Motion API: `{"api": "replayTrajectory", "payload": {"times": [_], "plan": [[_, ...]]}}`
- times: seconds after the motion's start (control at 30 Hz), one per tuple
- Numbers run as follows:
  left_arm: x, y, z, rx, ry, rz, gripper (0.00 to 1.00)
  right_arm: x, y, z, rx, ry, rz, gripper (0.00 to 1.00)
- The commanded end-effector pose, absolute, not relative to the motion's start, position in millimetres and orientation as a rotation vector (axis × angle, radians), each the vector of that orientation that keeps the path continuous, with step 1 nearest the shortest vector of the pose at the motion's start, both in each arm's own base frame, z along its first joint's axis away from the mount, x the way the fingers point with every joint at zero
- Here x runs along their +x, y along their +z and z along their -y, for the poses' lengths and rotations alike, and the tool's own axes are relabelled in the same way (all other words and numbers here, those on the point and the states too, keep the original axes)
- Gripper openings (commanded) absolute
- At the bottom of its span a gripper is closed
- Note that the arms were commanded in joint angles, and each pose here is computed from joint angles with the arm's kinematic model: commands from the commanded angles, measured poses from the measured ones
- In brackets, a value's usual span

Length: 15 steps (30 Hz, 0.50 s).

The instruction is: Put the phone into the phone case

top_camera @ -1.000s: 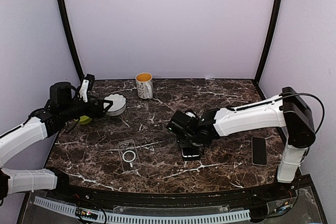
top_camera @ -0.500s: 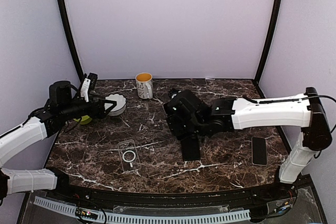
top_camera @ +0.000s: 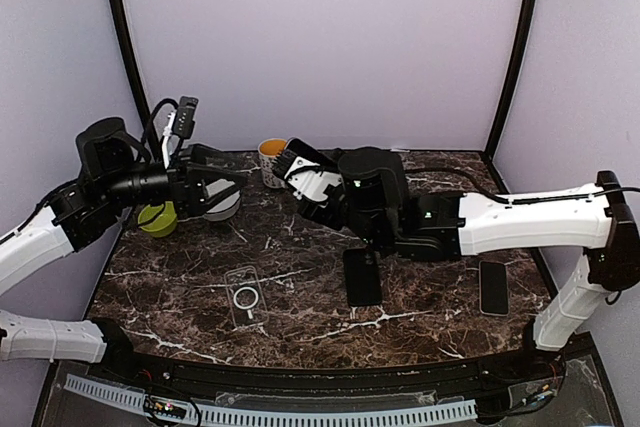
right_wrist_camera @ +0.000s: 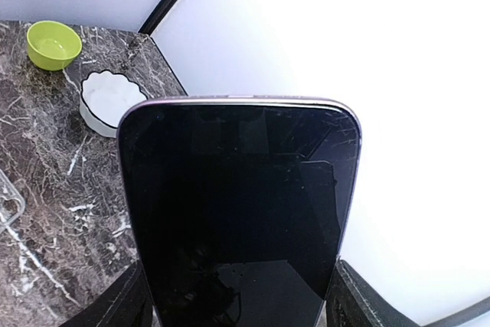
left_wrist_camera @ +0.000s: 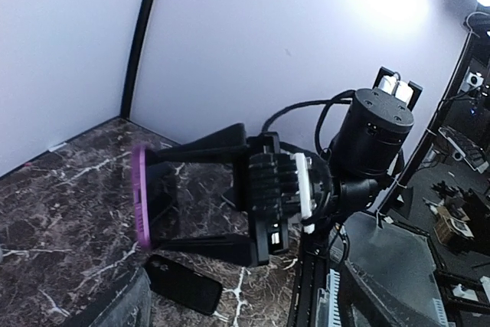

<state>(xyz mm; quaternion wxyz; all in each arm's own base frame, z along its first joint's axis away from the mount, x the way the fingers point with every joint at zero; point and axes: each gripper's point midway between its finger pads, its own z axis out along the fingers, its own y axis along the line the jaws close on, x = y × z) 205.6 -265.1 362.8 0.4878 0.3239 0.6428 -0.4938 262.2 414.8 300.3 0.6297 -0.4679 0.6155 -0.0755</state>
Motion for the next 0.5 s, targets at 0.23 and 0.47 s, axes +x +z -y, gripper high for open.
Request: {"api": "replayTrajectory", "payload": {"times": [0.23, 0.47], "plan": [[237.6, 356.3, 277.0, 0.707, -0.988, -1.610, 0.66, 241.3, 362.3, -444.8, -1.042, -0.103, -1.204, 0.00], [242.0, 348.4, 288.8, 0.723, -1.035, -1.625, 0.51, 229.3, 370.1, -455.9, -1.054, -0.051, -1.178, 0.00]]}}
